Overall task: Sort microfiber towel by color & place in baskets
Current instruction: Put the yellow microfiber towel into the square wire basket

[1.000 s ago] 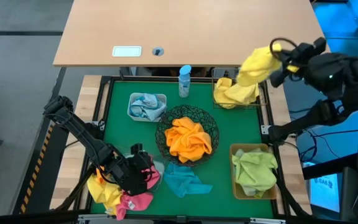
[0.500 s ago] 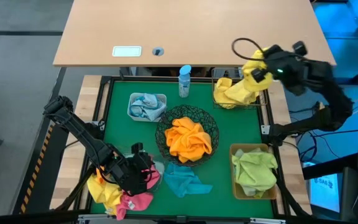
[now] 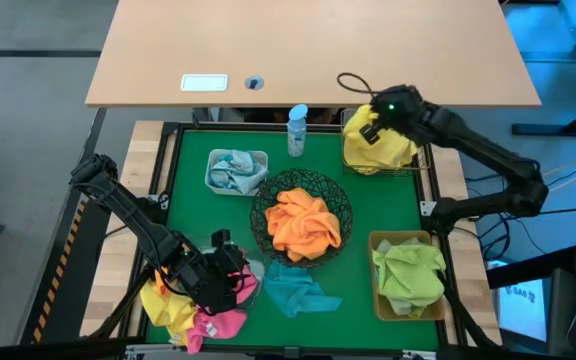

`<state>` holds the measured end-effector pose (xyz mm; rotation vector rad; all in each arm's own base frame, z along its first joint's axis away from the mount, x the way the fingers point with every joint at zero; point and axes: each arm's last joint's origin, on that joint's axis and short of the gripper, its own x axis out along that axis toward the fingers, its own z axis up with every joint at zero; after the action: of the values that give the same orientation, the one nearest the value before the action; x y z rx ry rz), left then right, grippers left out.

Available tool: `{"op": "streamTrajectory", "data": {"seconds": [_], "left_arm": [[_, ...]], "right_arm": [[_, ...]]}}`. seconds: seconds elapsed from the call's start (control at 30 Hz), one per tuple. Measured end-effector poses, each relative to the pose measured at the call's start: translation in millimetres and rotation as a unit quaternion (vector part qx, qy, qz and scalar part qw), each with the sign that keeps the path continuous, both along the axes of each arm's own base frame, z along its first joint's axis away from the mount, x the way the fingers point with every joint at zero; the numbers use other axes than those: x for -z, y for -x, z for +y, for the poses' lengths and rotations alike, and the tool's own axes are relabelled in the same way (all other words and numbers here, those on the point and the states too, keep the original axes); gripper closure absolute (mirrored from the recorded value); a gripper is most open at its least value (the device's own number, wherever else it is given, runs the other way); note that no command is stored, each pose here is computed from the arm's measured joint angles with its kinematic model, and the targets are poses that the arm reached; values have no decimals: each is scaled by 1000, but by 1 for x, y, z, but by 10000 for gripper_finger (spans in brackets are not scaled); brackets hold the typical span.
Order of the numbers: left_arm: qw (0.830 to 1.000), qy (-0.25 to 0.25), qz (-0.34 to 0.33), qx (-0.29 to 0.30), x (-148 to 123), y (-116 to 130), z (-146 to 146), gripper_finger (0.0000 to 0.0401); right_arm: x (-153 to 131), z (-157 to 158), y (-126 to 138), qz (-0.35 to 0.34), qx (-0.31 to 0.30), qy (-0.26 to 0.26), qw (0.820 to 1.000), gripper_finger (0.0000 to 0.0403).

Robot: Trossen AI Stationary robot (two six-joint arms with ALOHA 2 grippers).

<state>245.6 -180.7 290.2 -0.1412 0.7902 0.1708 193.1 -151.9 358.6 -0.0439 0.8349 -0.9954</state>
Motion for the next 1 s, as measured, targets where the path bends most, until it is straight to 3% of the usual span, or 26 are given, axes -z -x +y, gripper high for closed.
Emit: {"op": "streamTrajectory", "data": {"seconds": [0.37,0.5,1.0], "left_arm": [[1000,1,0,0,0,0,0,267],[1000,2,0,0,0,0,0,267],[999,30,5,-11,0,0,-1,267]], "right_arm": [[101,-16,14,96,37,-94,990,391],[125,-13,19,127,36,-121,984,388],[134,-9,21,142,30,-134,980,381]]}}
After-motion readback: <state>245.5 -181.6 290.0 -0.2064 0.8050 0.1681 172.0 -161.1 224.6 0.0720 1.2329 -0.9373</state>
